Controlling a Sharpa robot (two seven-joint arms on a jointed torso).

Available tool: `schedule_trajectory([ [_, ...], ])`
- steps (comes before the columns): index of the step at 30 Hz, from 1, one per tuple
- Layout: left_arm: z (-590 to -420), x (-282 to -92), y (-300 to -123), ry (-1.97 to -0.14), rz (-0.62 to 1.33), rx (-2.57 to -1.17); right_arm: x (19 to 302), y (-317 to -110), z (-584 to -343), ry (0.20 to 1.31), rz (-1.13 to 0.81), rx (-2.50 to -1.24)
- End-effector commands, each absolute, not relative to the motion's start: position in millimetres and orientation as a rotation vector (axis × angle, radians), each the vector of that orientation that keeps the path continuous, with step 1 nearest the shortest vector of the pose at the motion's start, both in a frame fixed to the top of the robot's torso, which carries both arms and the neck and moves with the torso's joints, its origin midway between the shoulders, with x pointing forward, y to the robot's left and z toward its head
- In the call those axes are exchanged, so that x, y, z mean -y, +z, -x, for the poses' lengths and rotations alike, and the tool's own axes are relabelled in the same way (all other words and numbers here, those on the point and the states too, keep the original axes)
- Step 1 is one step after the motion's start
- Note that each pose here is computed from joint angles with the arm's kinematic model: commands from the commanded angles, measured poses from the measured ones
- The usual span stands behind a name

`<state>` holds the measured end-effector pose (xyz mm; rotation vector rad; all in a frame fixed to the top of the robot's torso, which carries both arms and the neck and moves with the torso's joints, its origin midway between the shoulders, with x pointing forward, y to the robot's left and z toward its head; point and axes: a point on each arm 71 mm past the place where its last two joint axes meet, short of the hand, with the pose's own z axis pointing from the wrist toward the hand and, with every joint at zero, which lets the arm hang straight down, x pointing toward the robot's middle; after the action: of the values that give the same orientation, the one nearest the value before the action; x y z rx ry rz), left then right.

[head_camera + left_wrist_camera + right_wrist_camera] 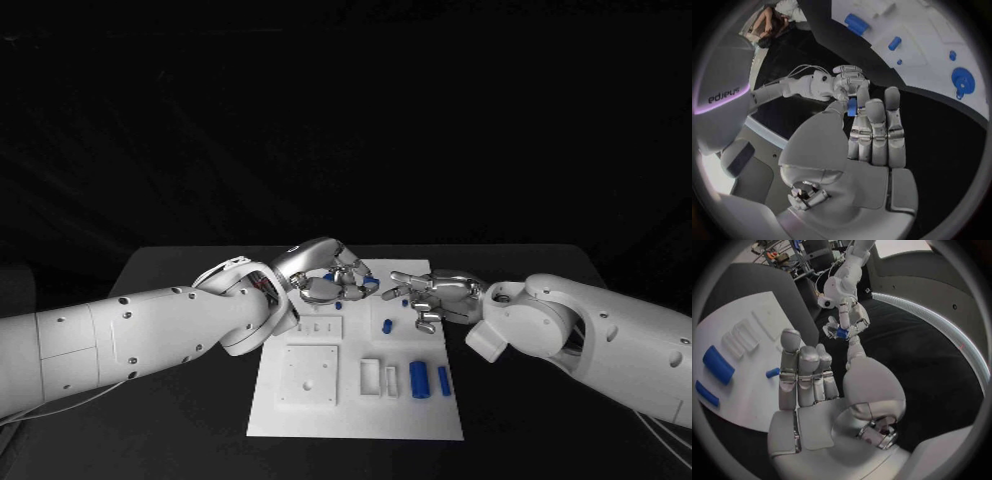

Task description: Assemble the parts on the task board

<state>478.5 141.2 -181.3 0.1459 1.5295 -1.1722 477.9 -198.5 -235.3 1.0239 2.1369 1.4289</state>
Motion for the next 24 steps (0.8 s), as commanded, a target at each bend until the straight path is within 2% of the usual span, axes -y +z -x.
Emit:
schedule_trajectory([
  [1, -486.4, -150.4, -186.9, -1.237, 0.171, -1.651, 206.1, -221.8, -484.3, 1.357, -0.833, -1.902],
  [8, -491.4, -161.9, -197.4, -1.284, 0.503, -1.785, 216.5, -195.3, -481.5, 1.201, -0.53, -1.59],
  [14, -491.9, -166.7, -207.3, -1.312, 0.76, -1.89, 207.4, -173.8, -469.1, 1.104, -0.244, -1.359],
  [19, -489.9, -165.7, -213.1, -1.333, 0.917, -1.95, 191.7, -164.5, -459.6, 1.054, -0.071, -1.241],
  [24, -487.7, -163.6, -215.4, -1.342, 0.992, -1.974, 174.5, -162.0, -454.9, 1.025, 0.032, -1.198],
])
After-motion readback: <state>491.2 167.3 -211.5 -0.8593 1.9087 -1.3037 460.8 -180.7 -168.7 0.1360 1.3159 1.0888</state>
